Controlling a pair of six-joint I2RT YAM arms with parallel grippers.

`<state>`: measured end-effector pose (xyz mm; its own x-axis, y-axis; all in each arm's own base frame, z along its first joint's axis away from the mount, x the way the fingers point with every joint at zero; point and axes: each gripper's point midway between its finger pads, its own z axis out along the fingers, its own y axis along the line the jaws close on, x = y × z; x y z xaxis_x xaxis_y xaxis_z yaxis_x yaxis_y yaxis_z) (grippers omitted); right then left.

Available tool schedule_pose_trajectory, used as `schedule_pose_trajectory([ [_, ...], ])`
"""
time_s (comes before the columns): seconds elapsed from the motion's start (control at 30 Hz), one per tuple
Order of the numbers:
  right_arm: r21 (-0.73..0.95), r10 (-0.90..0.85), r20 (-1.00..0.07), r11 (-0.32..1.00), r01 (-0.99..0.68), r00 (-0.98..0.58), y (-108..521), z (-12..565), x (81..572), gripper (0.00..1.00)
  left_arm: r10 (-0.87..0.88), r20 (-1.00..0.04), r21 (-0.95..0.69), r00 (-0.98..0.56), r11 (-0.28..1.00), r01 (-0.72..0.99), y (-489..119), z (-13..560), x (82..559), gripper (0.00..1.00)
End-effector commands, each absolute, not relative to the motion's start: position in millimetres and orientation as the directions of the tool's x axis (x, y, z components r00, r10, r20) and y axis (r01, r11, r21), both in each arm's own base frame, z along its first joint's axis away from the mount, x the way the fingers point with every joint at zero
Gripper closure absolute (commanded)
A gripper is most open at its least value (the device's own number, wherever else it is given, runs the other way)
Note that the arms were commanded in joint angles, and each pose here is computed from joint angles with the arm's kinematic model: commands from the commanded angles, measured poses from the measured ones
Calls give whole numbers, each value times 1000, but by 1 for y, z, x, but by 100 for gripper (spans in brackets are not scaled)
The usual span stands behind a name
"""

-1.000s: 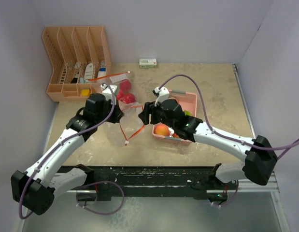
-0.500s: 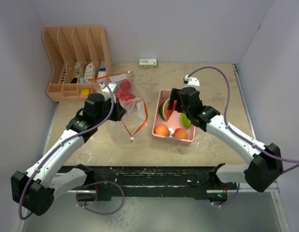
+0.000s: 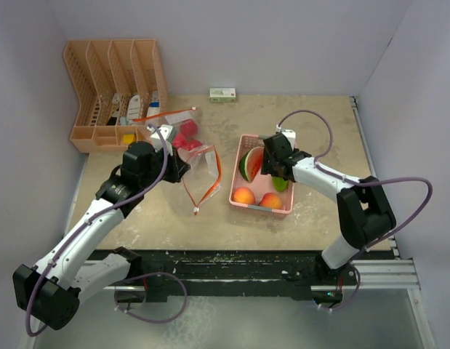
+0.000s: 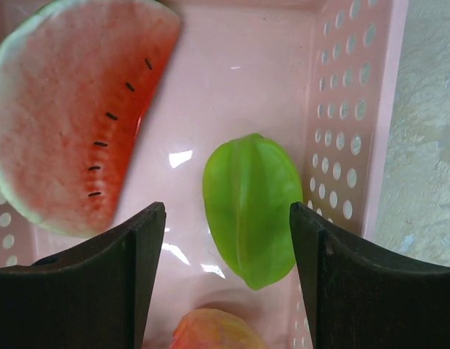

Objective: Place the food in the zip-top bag and seal the zipper
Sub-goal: Pick up the fake fruit from the bin.

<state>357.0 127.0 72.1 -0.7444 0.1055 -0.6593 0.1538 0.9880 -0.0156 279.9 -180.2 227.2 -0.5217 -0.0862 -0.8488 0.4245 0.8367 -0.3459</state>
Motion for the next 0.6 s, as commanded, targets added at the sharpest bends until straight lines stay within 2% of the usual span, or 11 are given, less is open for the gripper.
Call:
schedule_pose_trajectory([
  [0.0, -49, 112, -679, 979, 197, -725, 116, 74, 360, 26, -116, -882, -343, -456, 822, 455, -182, 252, 284, 100],
  [0.13, -93, 88, -656, 976, 196, -749, 113, 63, 361, 14, -114, -883, -342, -456, 822, 455, -182, 252, 284, 100],
  [0.27, -154, 72, -623, 965, 213, -779, 107, 48, 361, 9, -113, -883, -339, -455, 825, 452, -181, 252, 284, 100],
  [0.43, -143, 85, -592, 968, 208, -801, 112, 34, 358, 9, -111, -884, -337, -454, 825, 454, -180, 252, 284, 100],
  [0.57, -114, 90, -597, 974, 196, -797, 117, 34, 359, 19, -112, -887, -334, -449, 826, 454, -180, 254, 284, 100],
])
